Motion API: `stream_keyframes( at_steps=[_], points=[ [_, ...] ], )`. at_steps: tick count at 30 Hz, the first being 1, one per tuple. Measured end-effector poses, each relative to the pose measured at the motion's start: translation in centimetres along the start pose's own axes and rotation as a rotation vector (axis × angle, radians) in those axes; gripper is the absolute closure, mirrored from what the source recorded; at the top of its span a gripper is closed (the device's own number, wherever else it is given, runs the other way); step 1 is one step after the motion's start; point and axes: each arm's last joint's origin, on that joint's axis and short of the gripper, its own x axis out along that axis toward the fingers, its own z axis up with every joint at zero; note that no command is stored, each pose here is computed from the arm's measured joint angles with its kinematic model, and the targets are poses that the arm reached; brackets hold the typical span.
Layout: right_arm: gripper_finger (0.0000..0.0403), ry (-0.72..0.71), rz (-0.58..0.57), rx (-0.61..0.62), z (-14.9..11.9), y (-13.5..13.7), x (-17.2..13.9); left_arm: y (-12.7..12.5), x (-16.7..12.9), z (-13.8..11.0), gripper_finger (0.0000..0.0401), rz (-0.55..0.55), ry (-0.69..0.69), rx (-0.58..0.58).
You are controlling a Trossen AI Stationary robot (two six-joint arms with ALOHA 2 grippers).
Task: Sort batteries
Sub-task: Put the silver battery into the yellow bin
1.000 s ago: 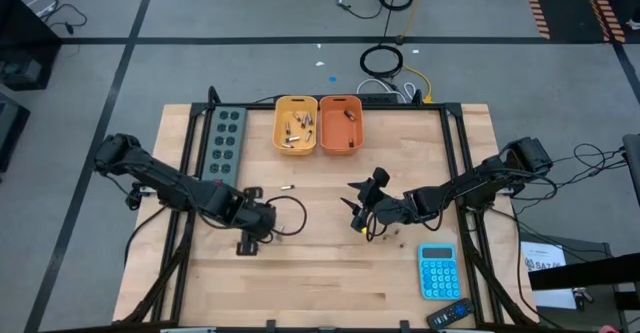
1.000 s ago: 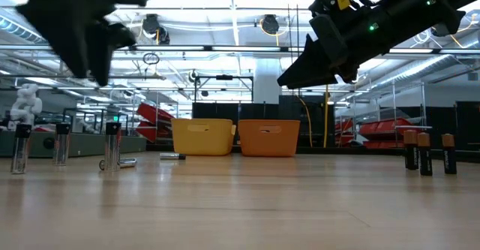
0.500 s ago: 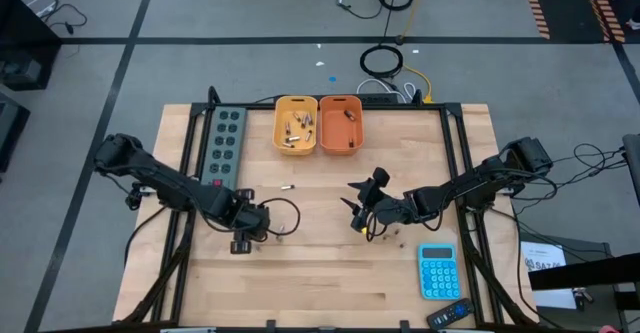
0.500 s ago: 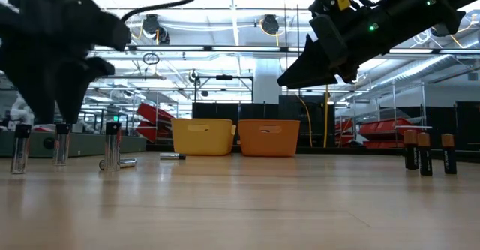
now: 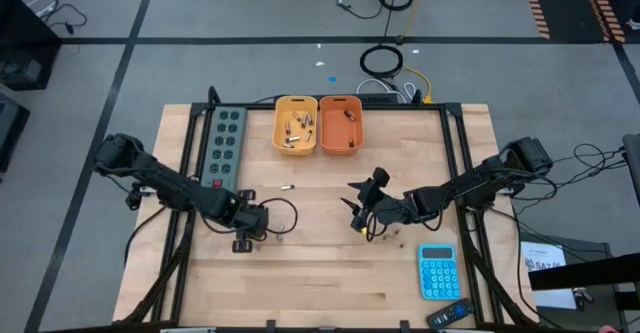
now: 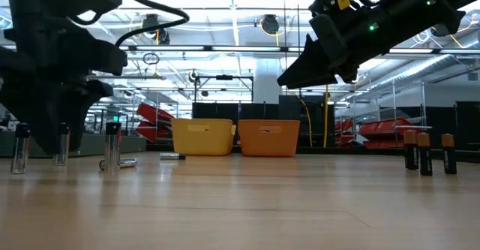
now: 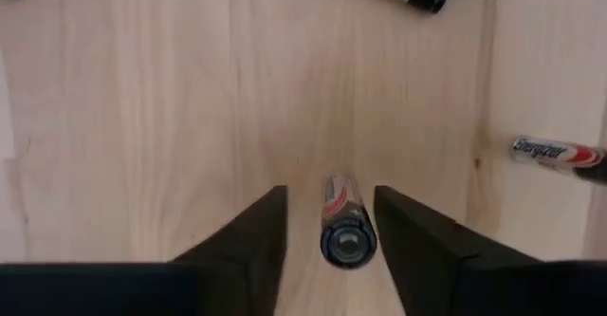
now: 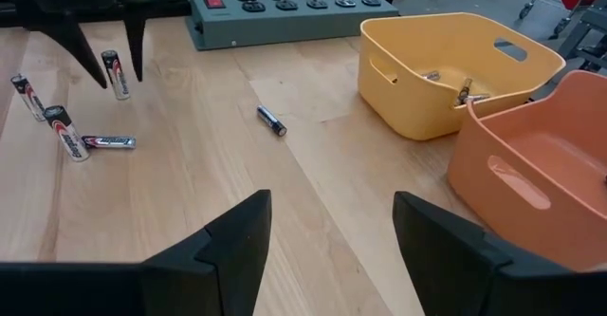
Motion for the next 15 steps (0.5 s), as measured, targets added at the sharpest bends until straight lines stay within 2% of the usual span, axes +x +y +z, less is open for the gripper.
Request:
stream_keyframes(
  at_steps=[5, 9, 13, 15],
  points=[
    [0.019, 0.0, 0.0, 0.0, 0.0, 0.0, 0.0, 0.1, 0.3, -0.2, 0.0354, -0.018, -0.006, 0.07],
    [0.019, -0.001, 0.0, 0.0, 0.0, 0.0, 0.0, 0.5, 0.1, 0.0, 0.0353, -0.007, 0.012, 0.117],
    [0.019, -0.013, -0.005, 0.005, 0.2, -0.2, 0.2, 2.7, -1.4, 1.9, 0.0353, 0.107, -0.055, 0.142],
    [0.019, -0.012, -0.008, 0.005, 0.2, -0.2, 0.2, 4.5, -1.7, 2.8, 0.0353, 0.207, -0.106, 0.145]
  ],
)
